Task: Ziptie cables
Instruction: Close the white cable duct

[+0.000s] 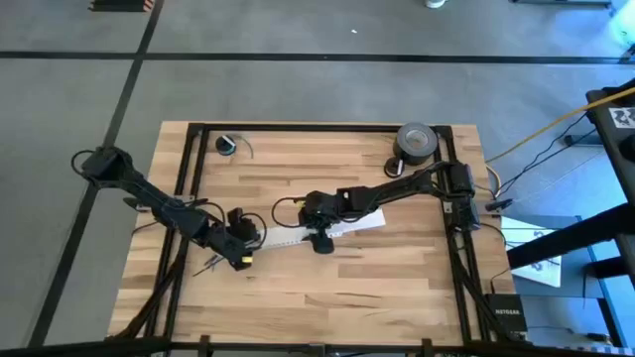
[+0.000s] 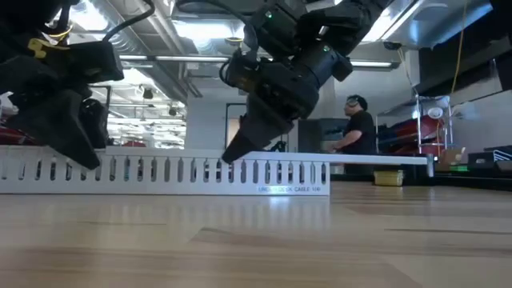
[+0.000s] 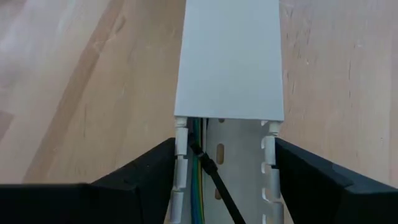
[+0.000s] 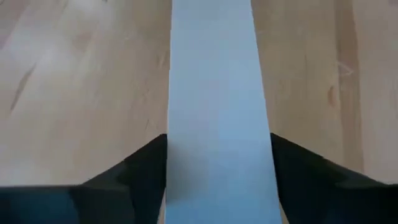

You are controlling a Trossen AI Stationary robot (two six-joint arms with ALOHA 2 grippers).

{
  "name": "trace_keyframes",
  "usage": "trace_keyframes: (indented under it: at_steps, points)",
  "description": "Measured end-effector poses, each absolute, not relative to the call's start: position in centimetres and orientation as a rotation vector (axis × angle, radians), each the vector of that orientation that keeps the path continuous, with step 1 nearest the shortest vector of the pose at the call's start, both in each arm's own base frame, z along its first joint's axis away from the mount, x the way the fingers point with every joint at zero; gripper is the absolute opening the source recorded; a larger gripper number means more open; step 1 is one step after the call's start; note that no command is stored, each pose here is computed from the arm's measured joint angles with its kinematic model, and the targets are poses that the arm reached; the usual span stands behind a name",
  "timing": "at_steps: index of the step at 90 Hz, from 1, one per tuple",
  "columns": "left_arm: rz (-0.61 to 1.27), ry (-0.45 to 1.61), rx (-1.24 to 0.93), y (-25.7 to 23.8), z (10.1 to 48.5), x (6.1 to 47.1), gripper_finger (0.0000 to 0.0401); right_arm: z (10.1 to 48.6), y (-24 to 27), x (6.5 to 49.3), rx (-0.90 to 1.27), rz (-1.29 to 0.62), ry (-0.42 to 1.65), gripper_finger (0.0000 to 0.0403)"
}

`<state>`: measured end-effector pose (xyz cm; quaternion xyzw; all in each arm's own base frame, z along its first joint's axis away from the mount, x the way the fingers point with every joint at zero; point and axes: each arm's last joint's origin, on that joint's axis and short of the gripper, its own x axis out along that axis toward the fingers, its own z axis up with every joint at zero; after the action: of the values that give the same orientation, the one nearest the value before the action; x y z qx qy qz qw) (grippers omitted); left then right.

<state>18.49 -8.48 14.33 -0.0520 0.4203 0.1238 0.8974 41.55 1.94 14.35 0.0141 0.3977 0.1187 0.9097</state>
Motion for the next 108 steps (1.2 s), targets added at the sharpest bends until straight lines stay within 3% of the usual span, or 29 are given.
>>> trace_keyframes:
  at_steps: [85, 95, 108]
  points:
    - [0.226, 0.860, -0.100, -8.5, 14.4, 18.7, 0.0233, 14.8, 4.0, 48.1, 0.045, 0.227, 0.728, 0.0223]
    - [0.233, 0.853, -0.114, -8.5, 14.4, 18.7, 0.0233, 14.9, 4.0, 48.2, 0.047, 0.229, 0.731, 0.0240]
    - [0.265, 0.768, -0.156, -8.5, 15.2, 19.4, 0.0242, 15.9, 4.0, 48.5, 0.028, 0.222, 0.691, 0.0292]
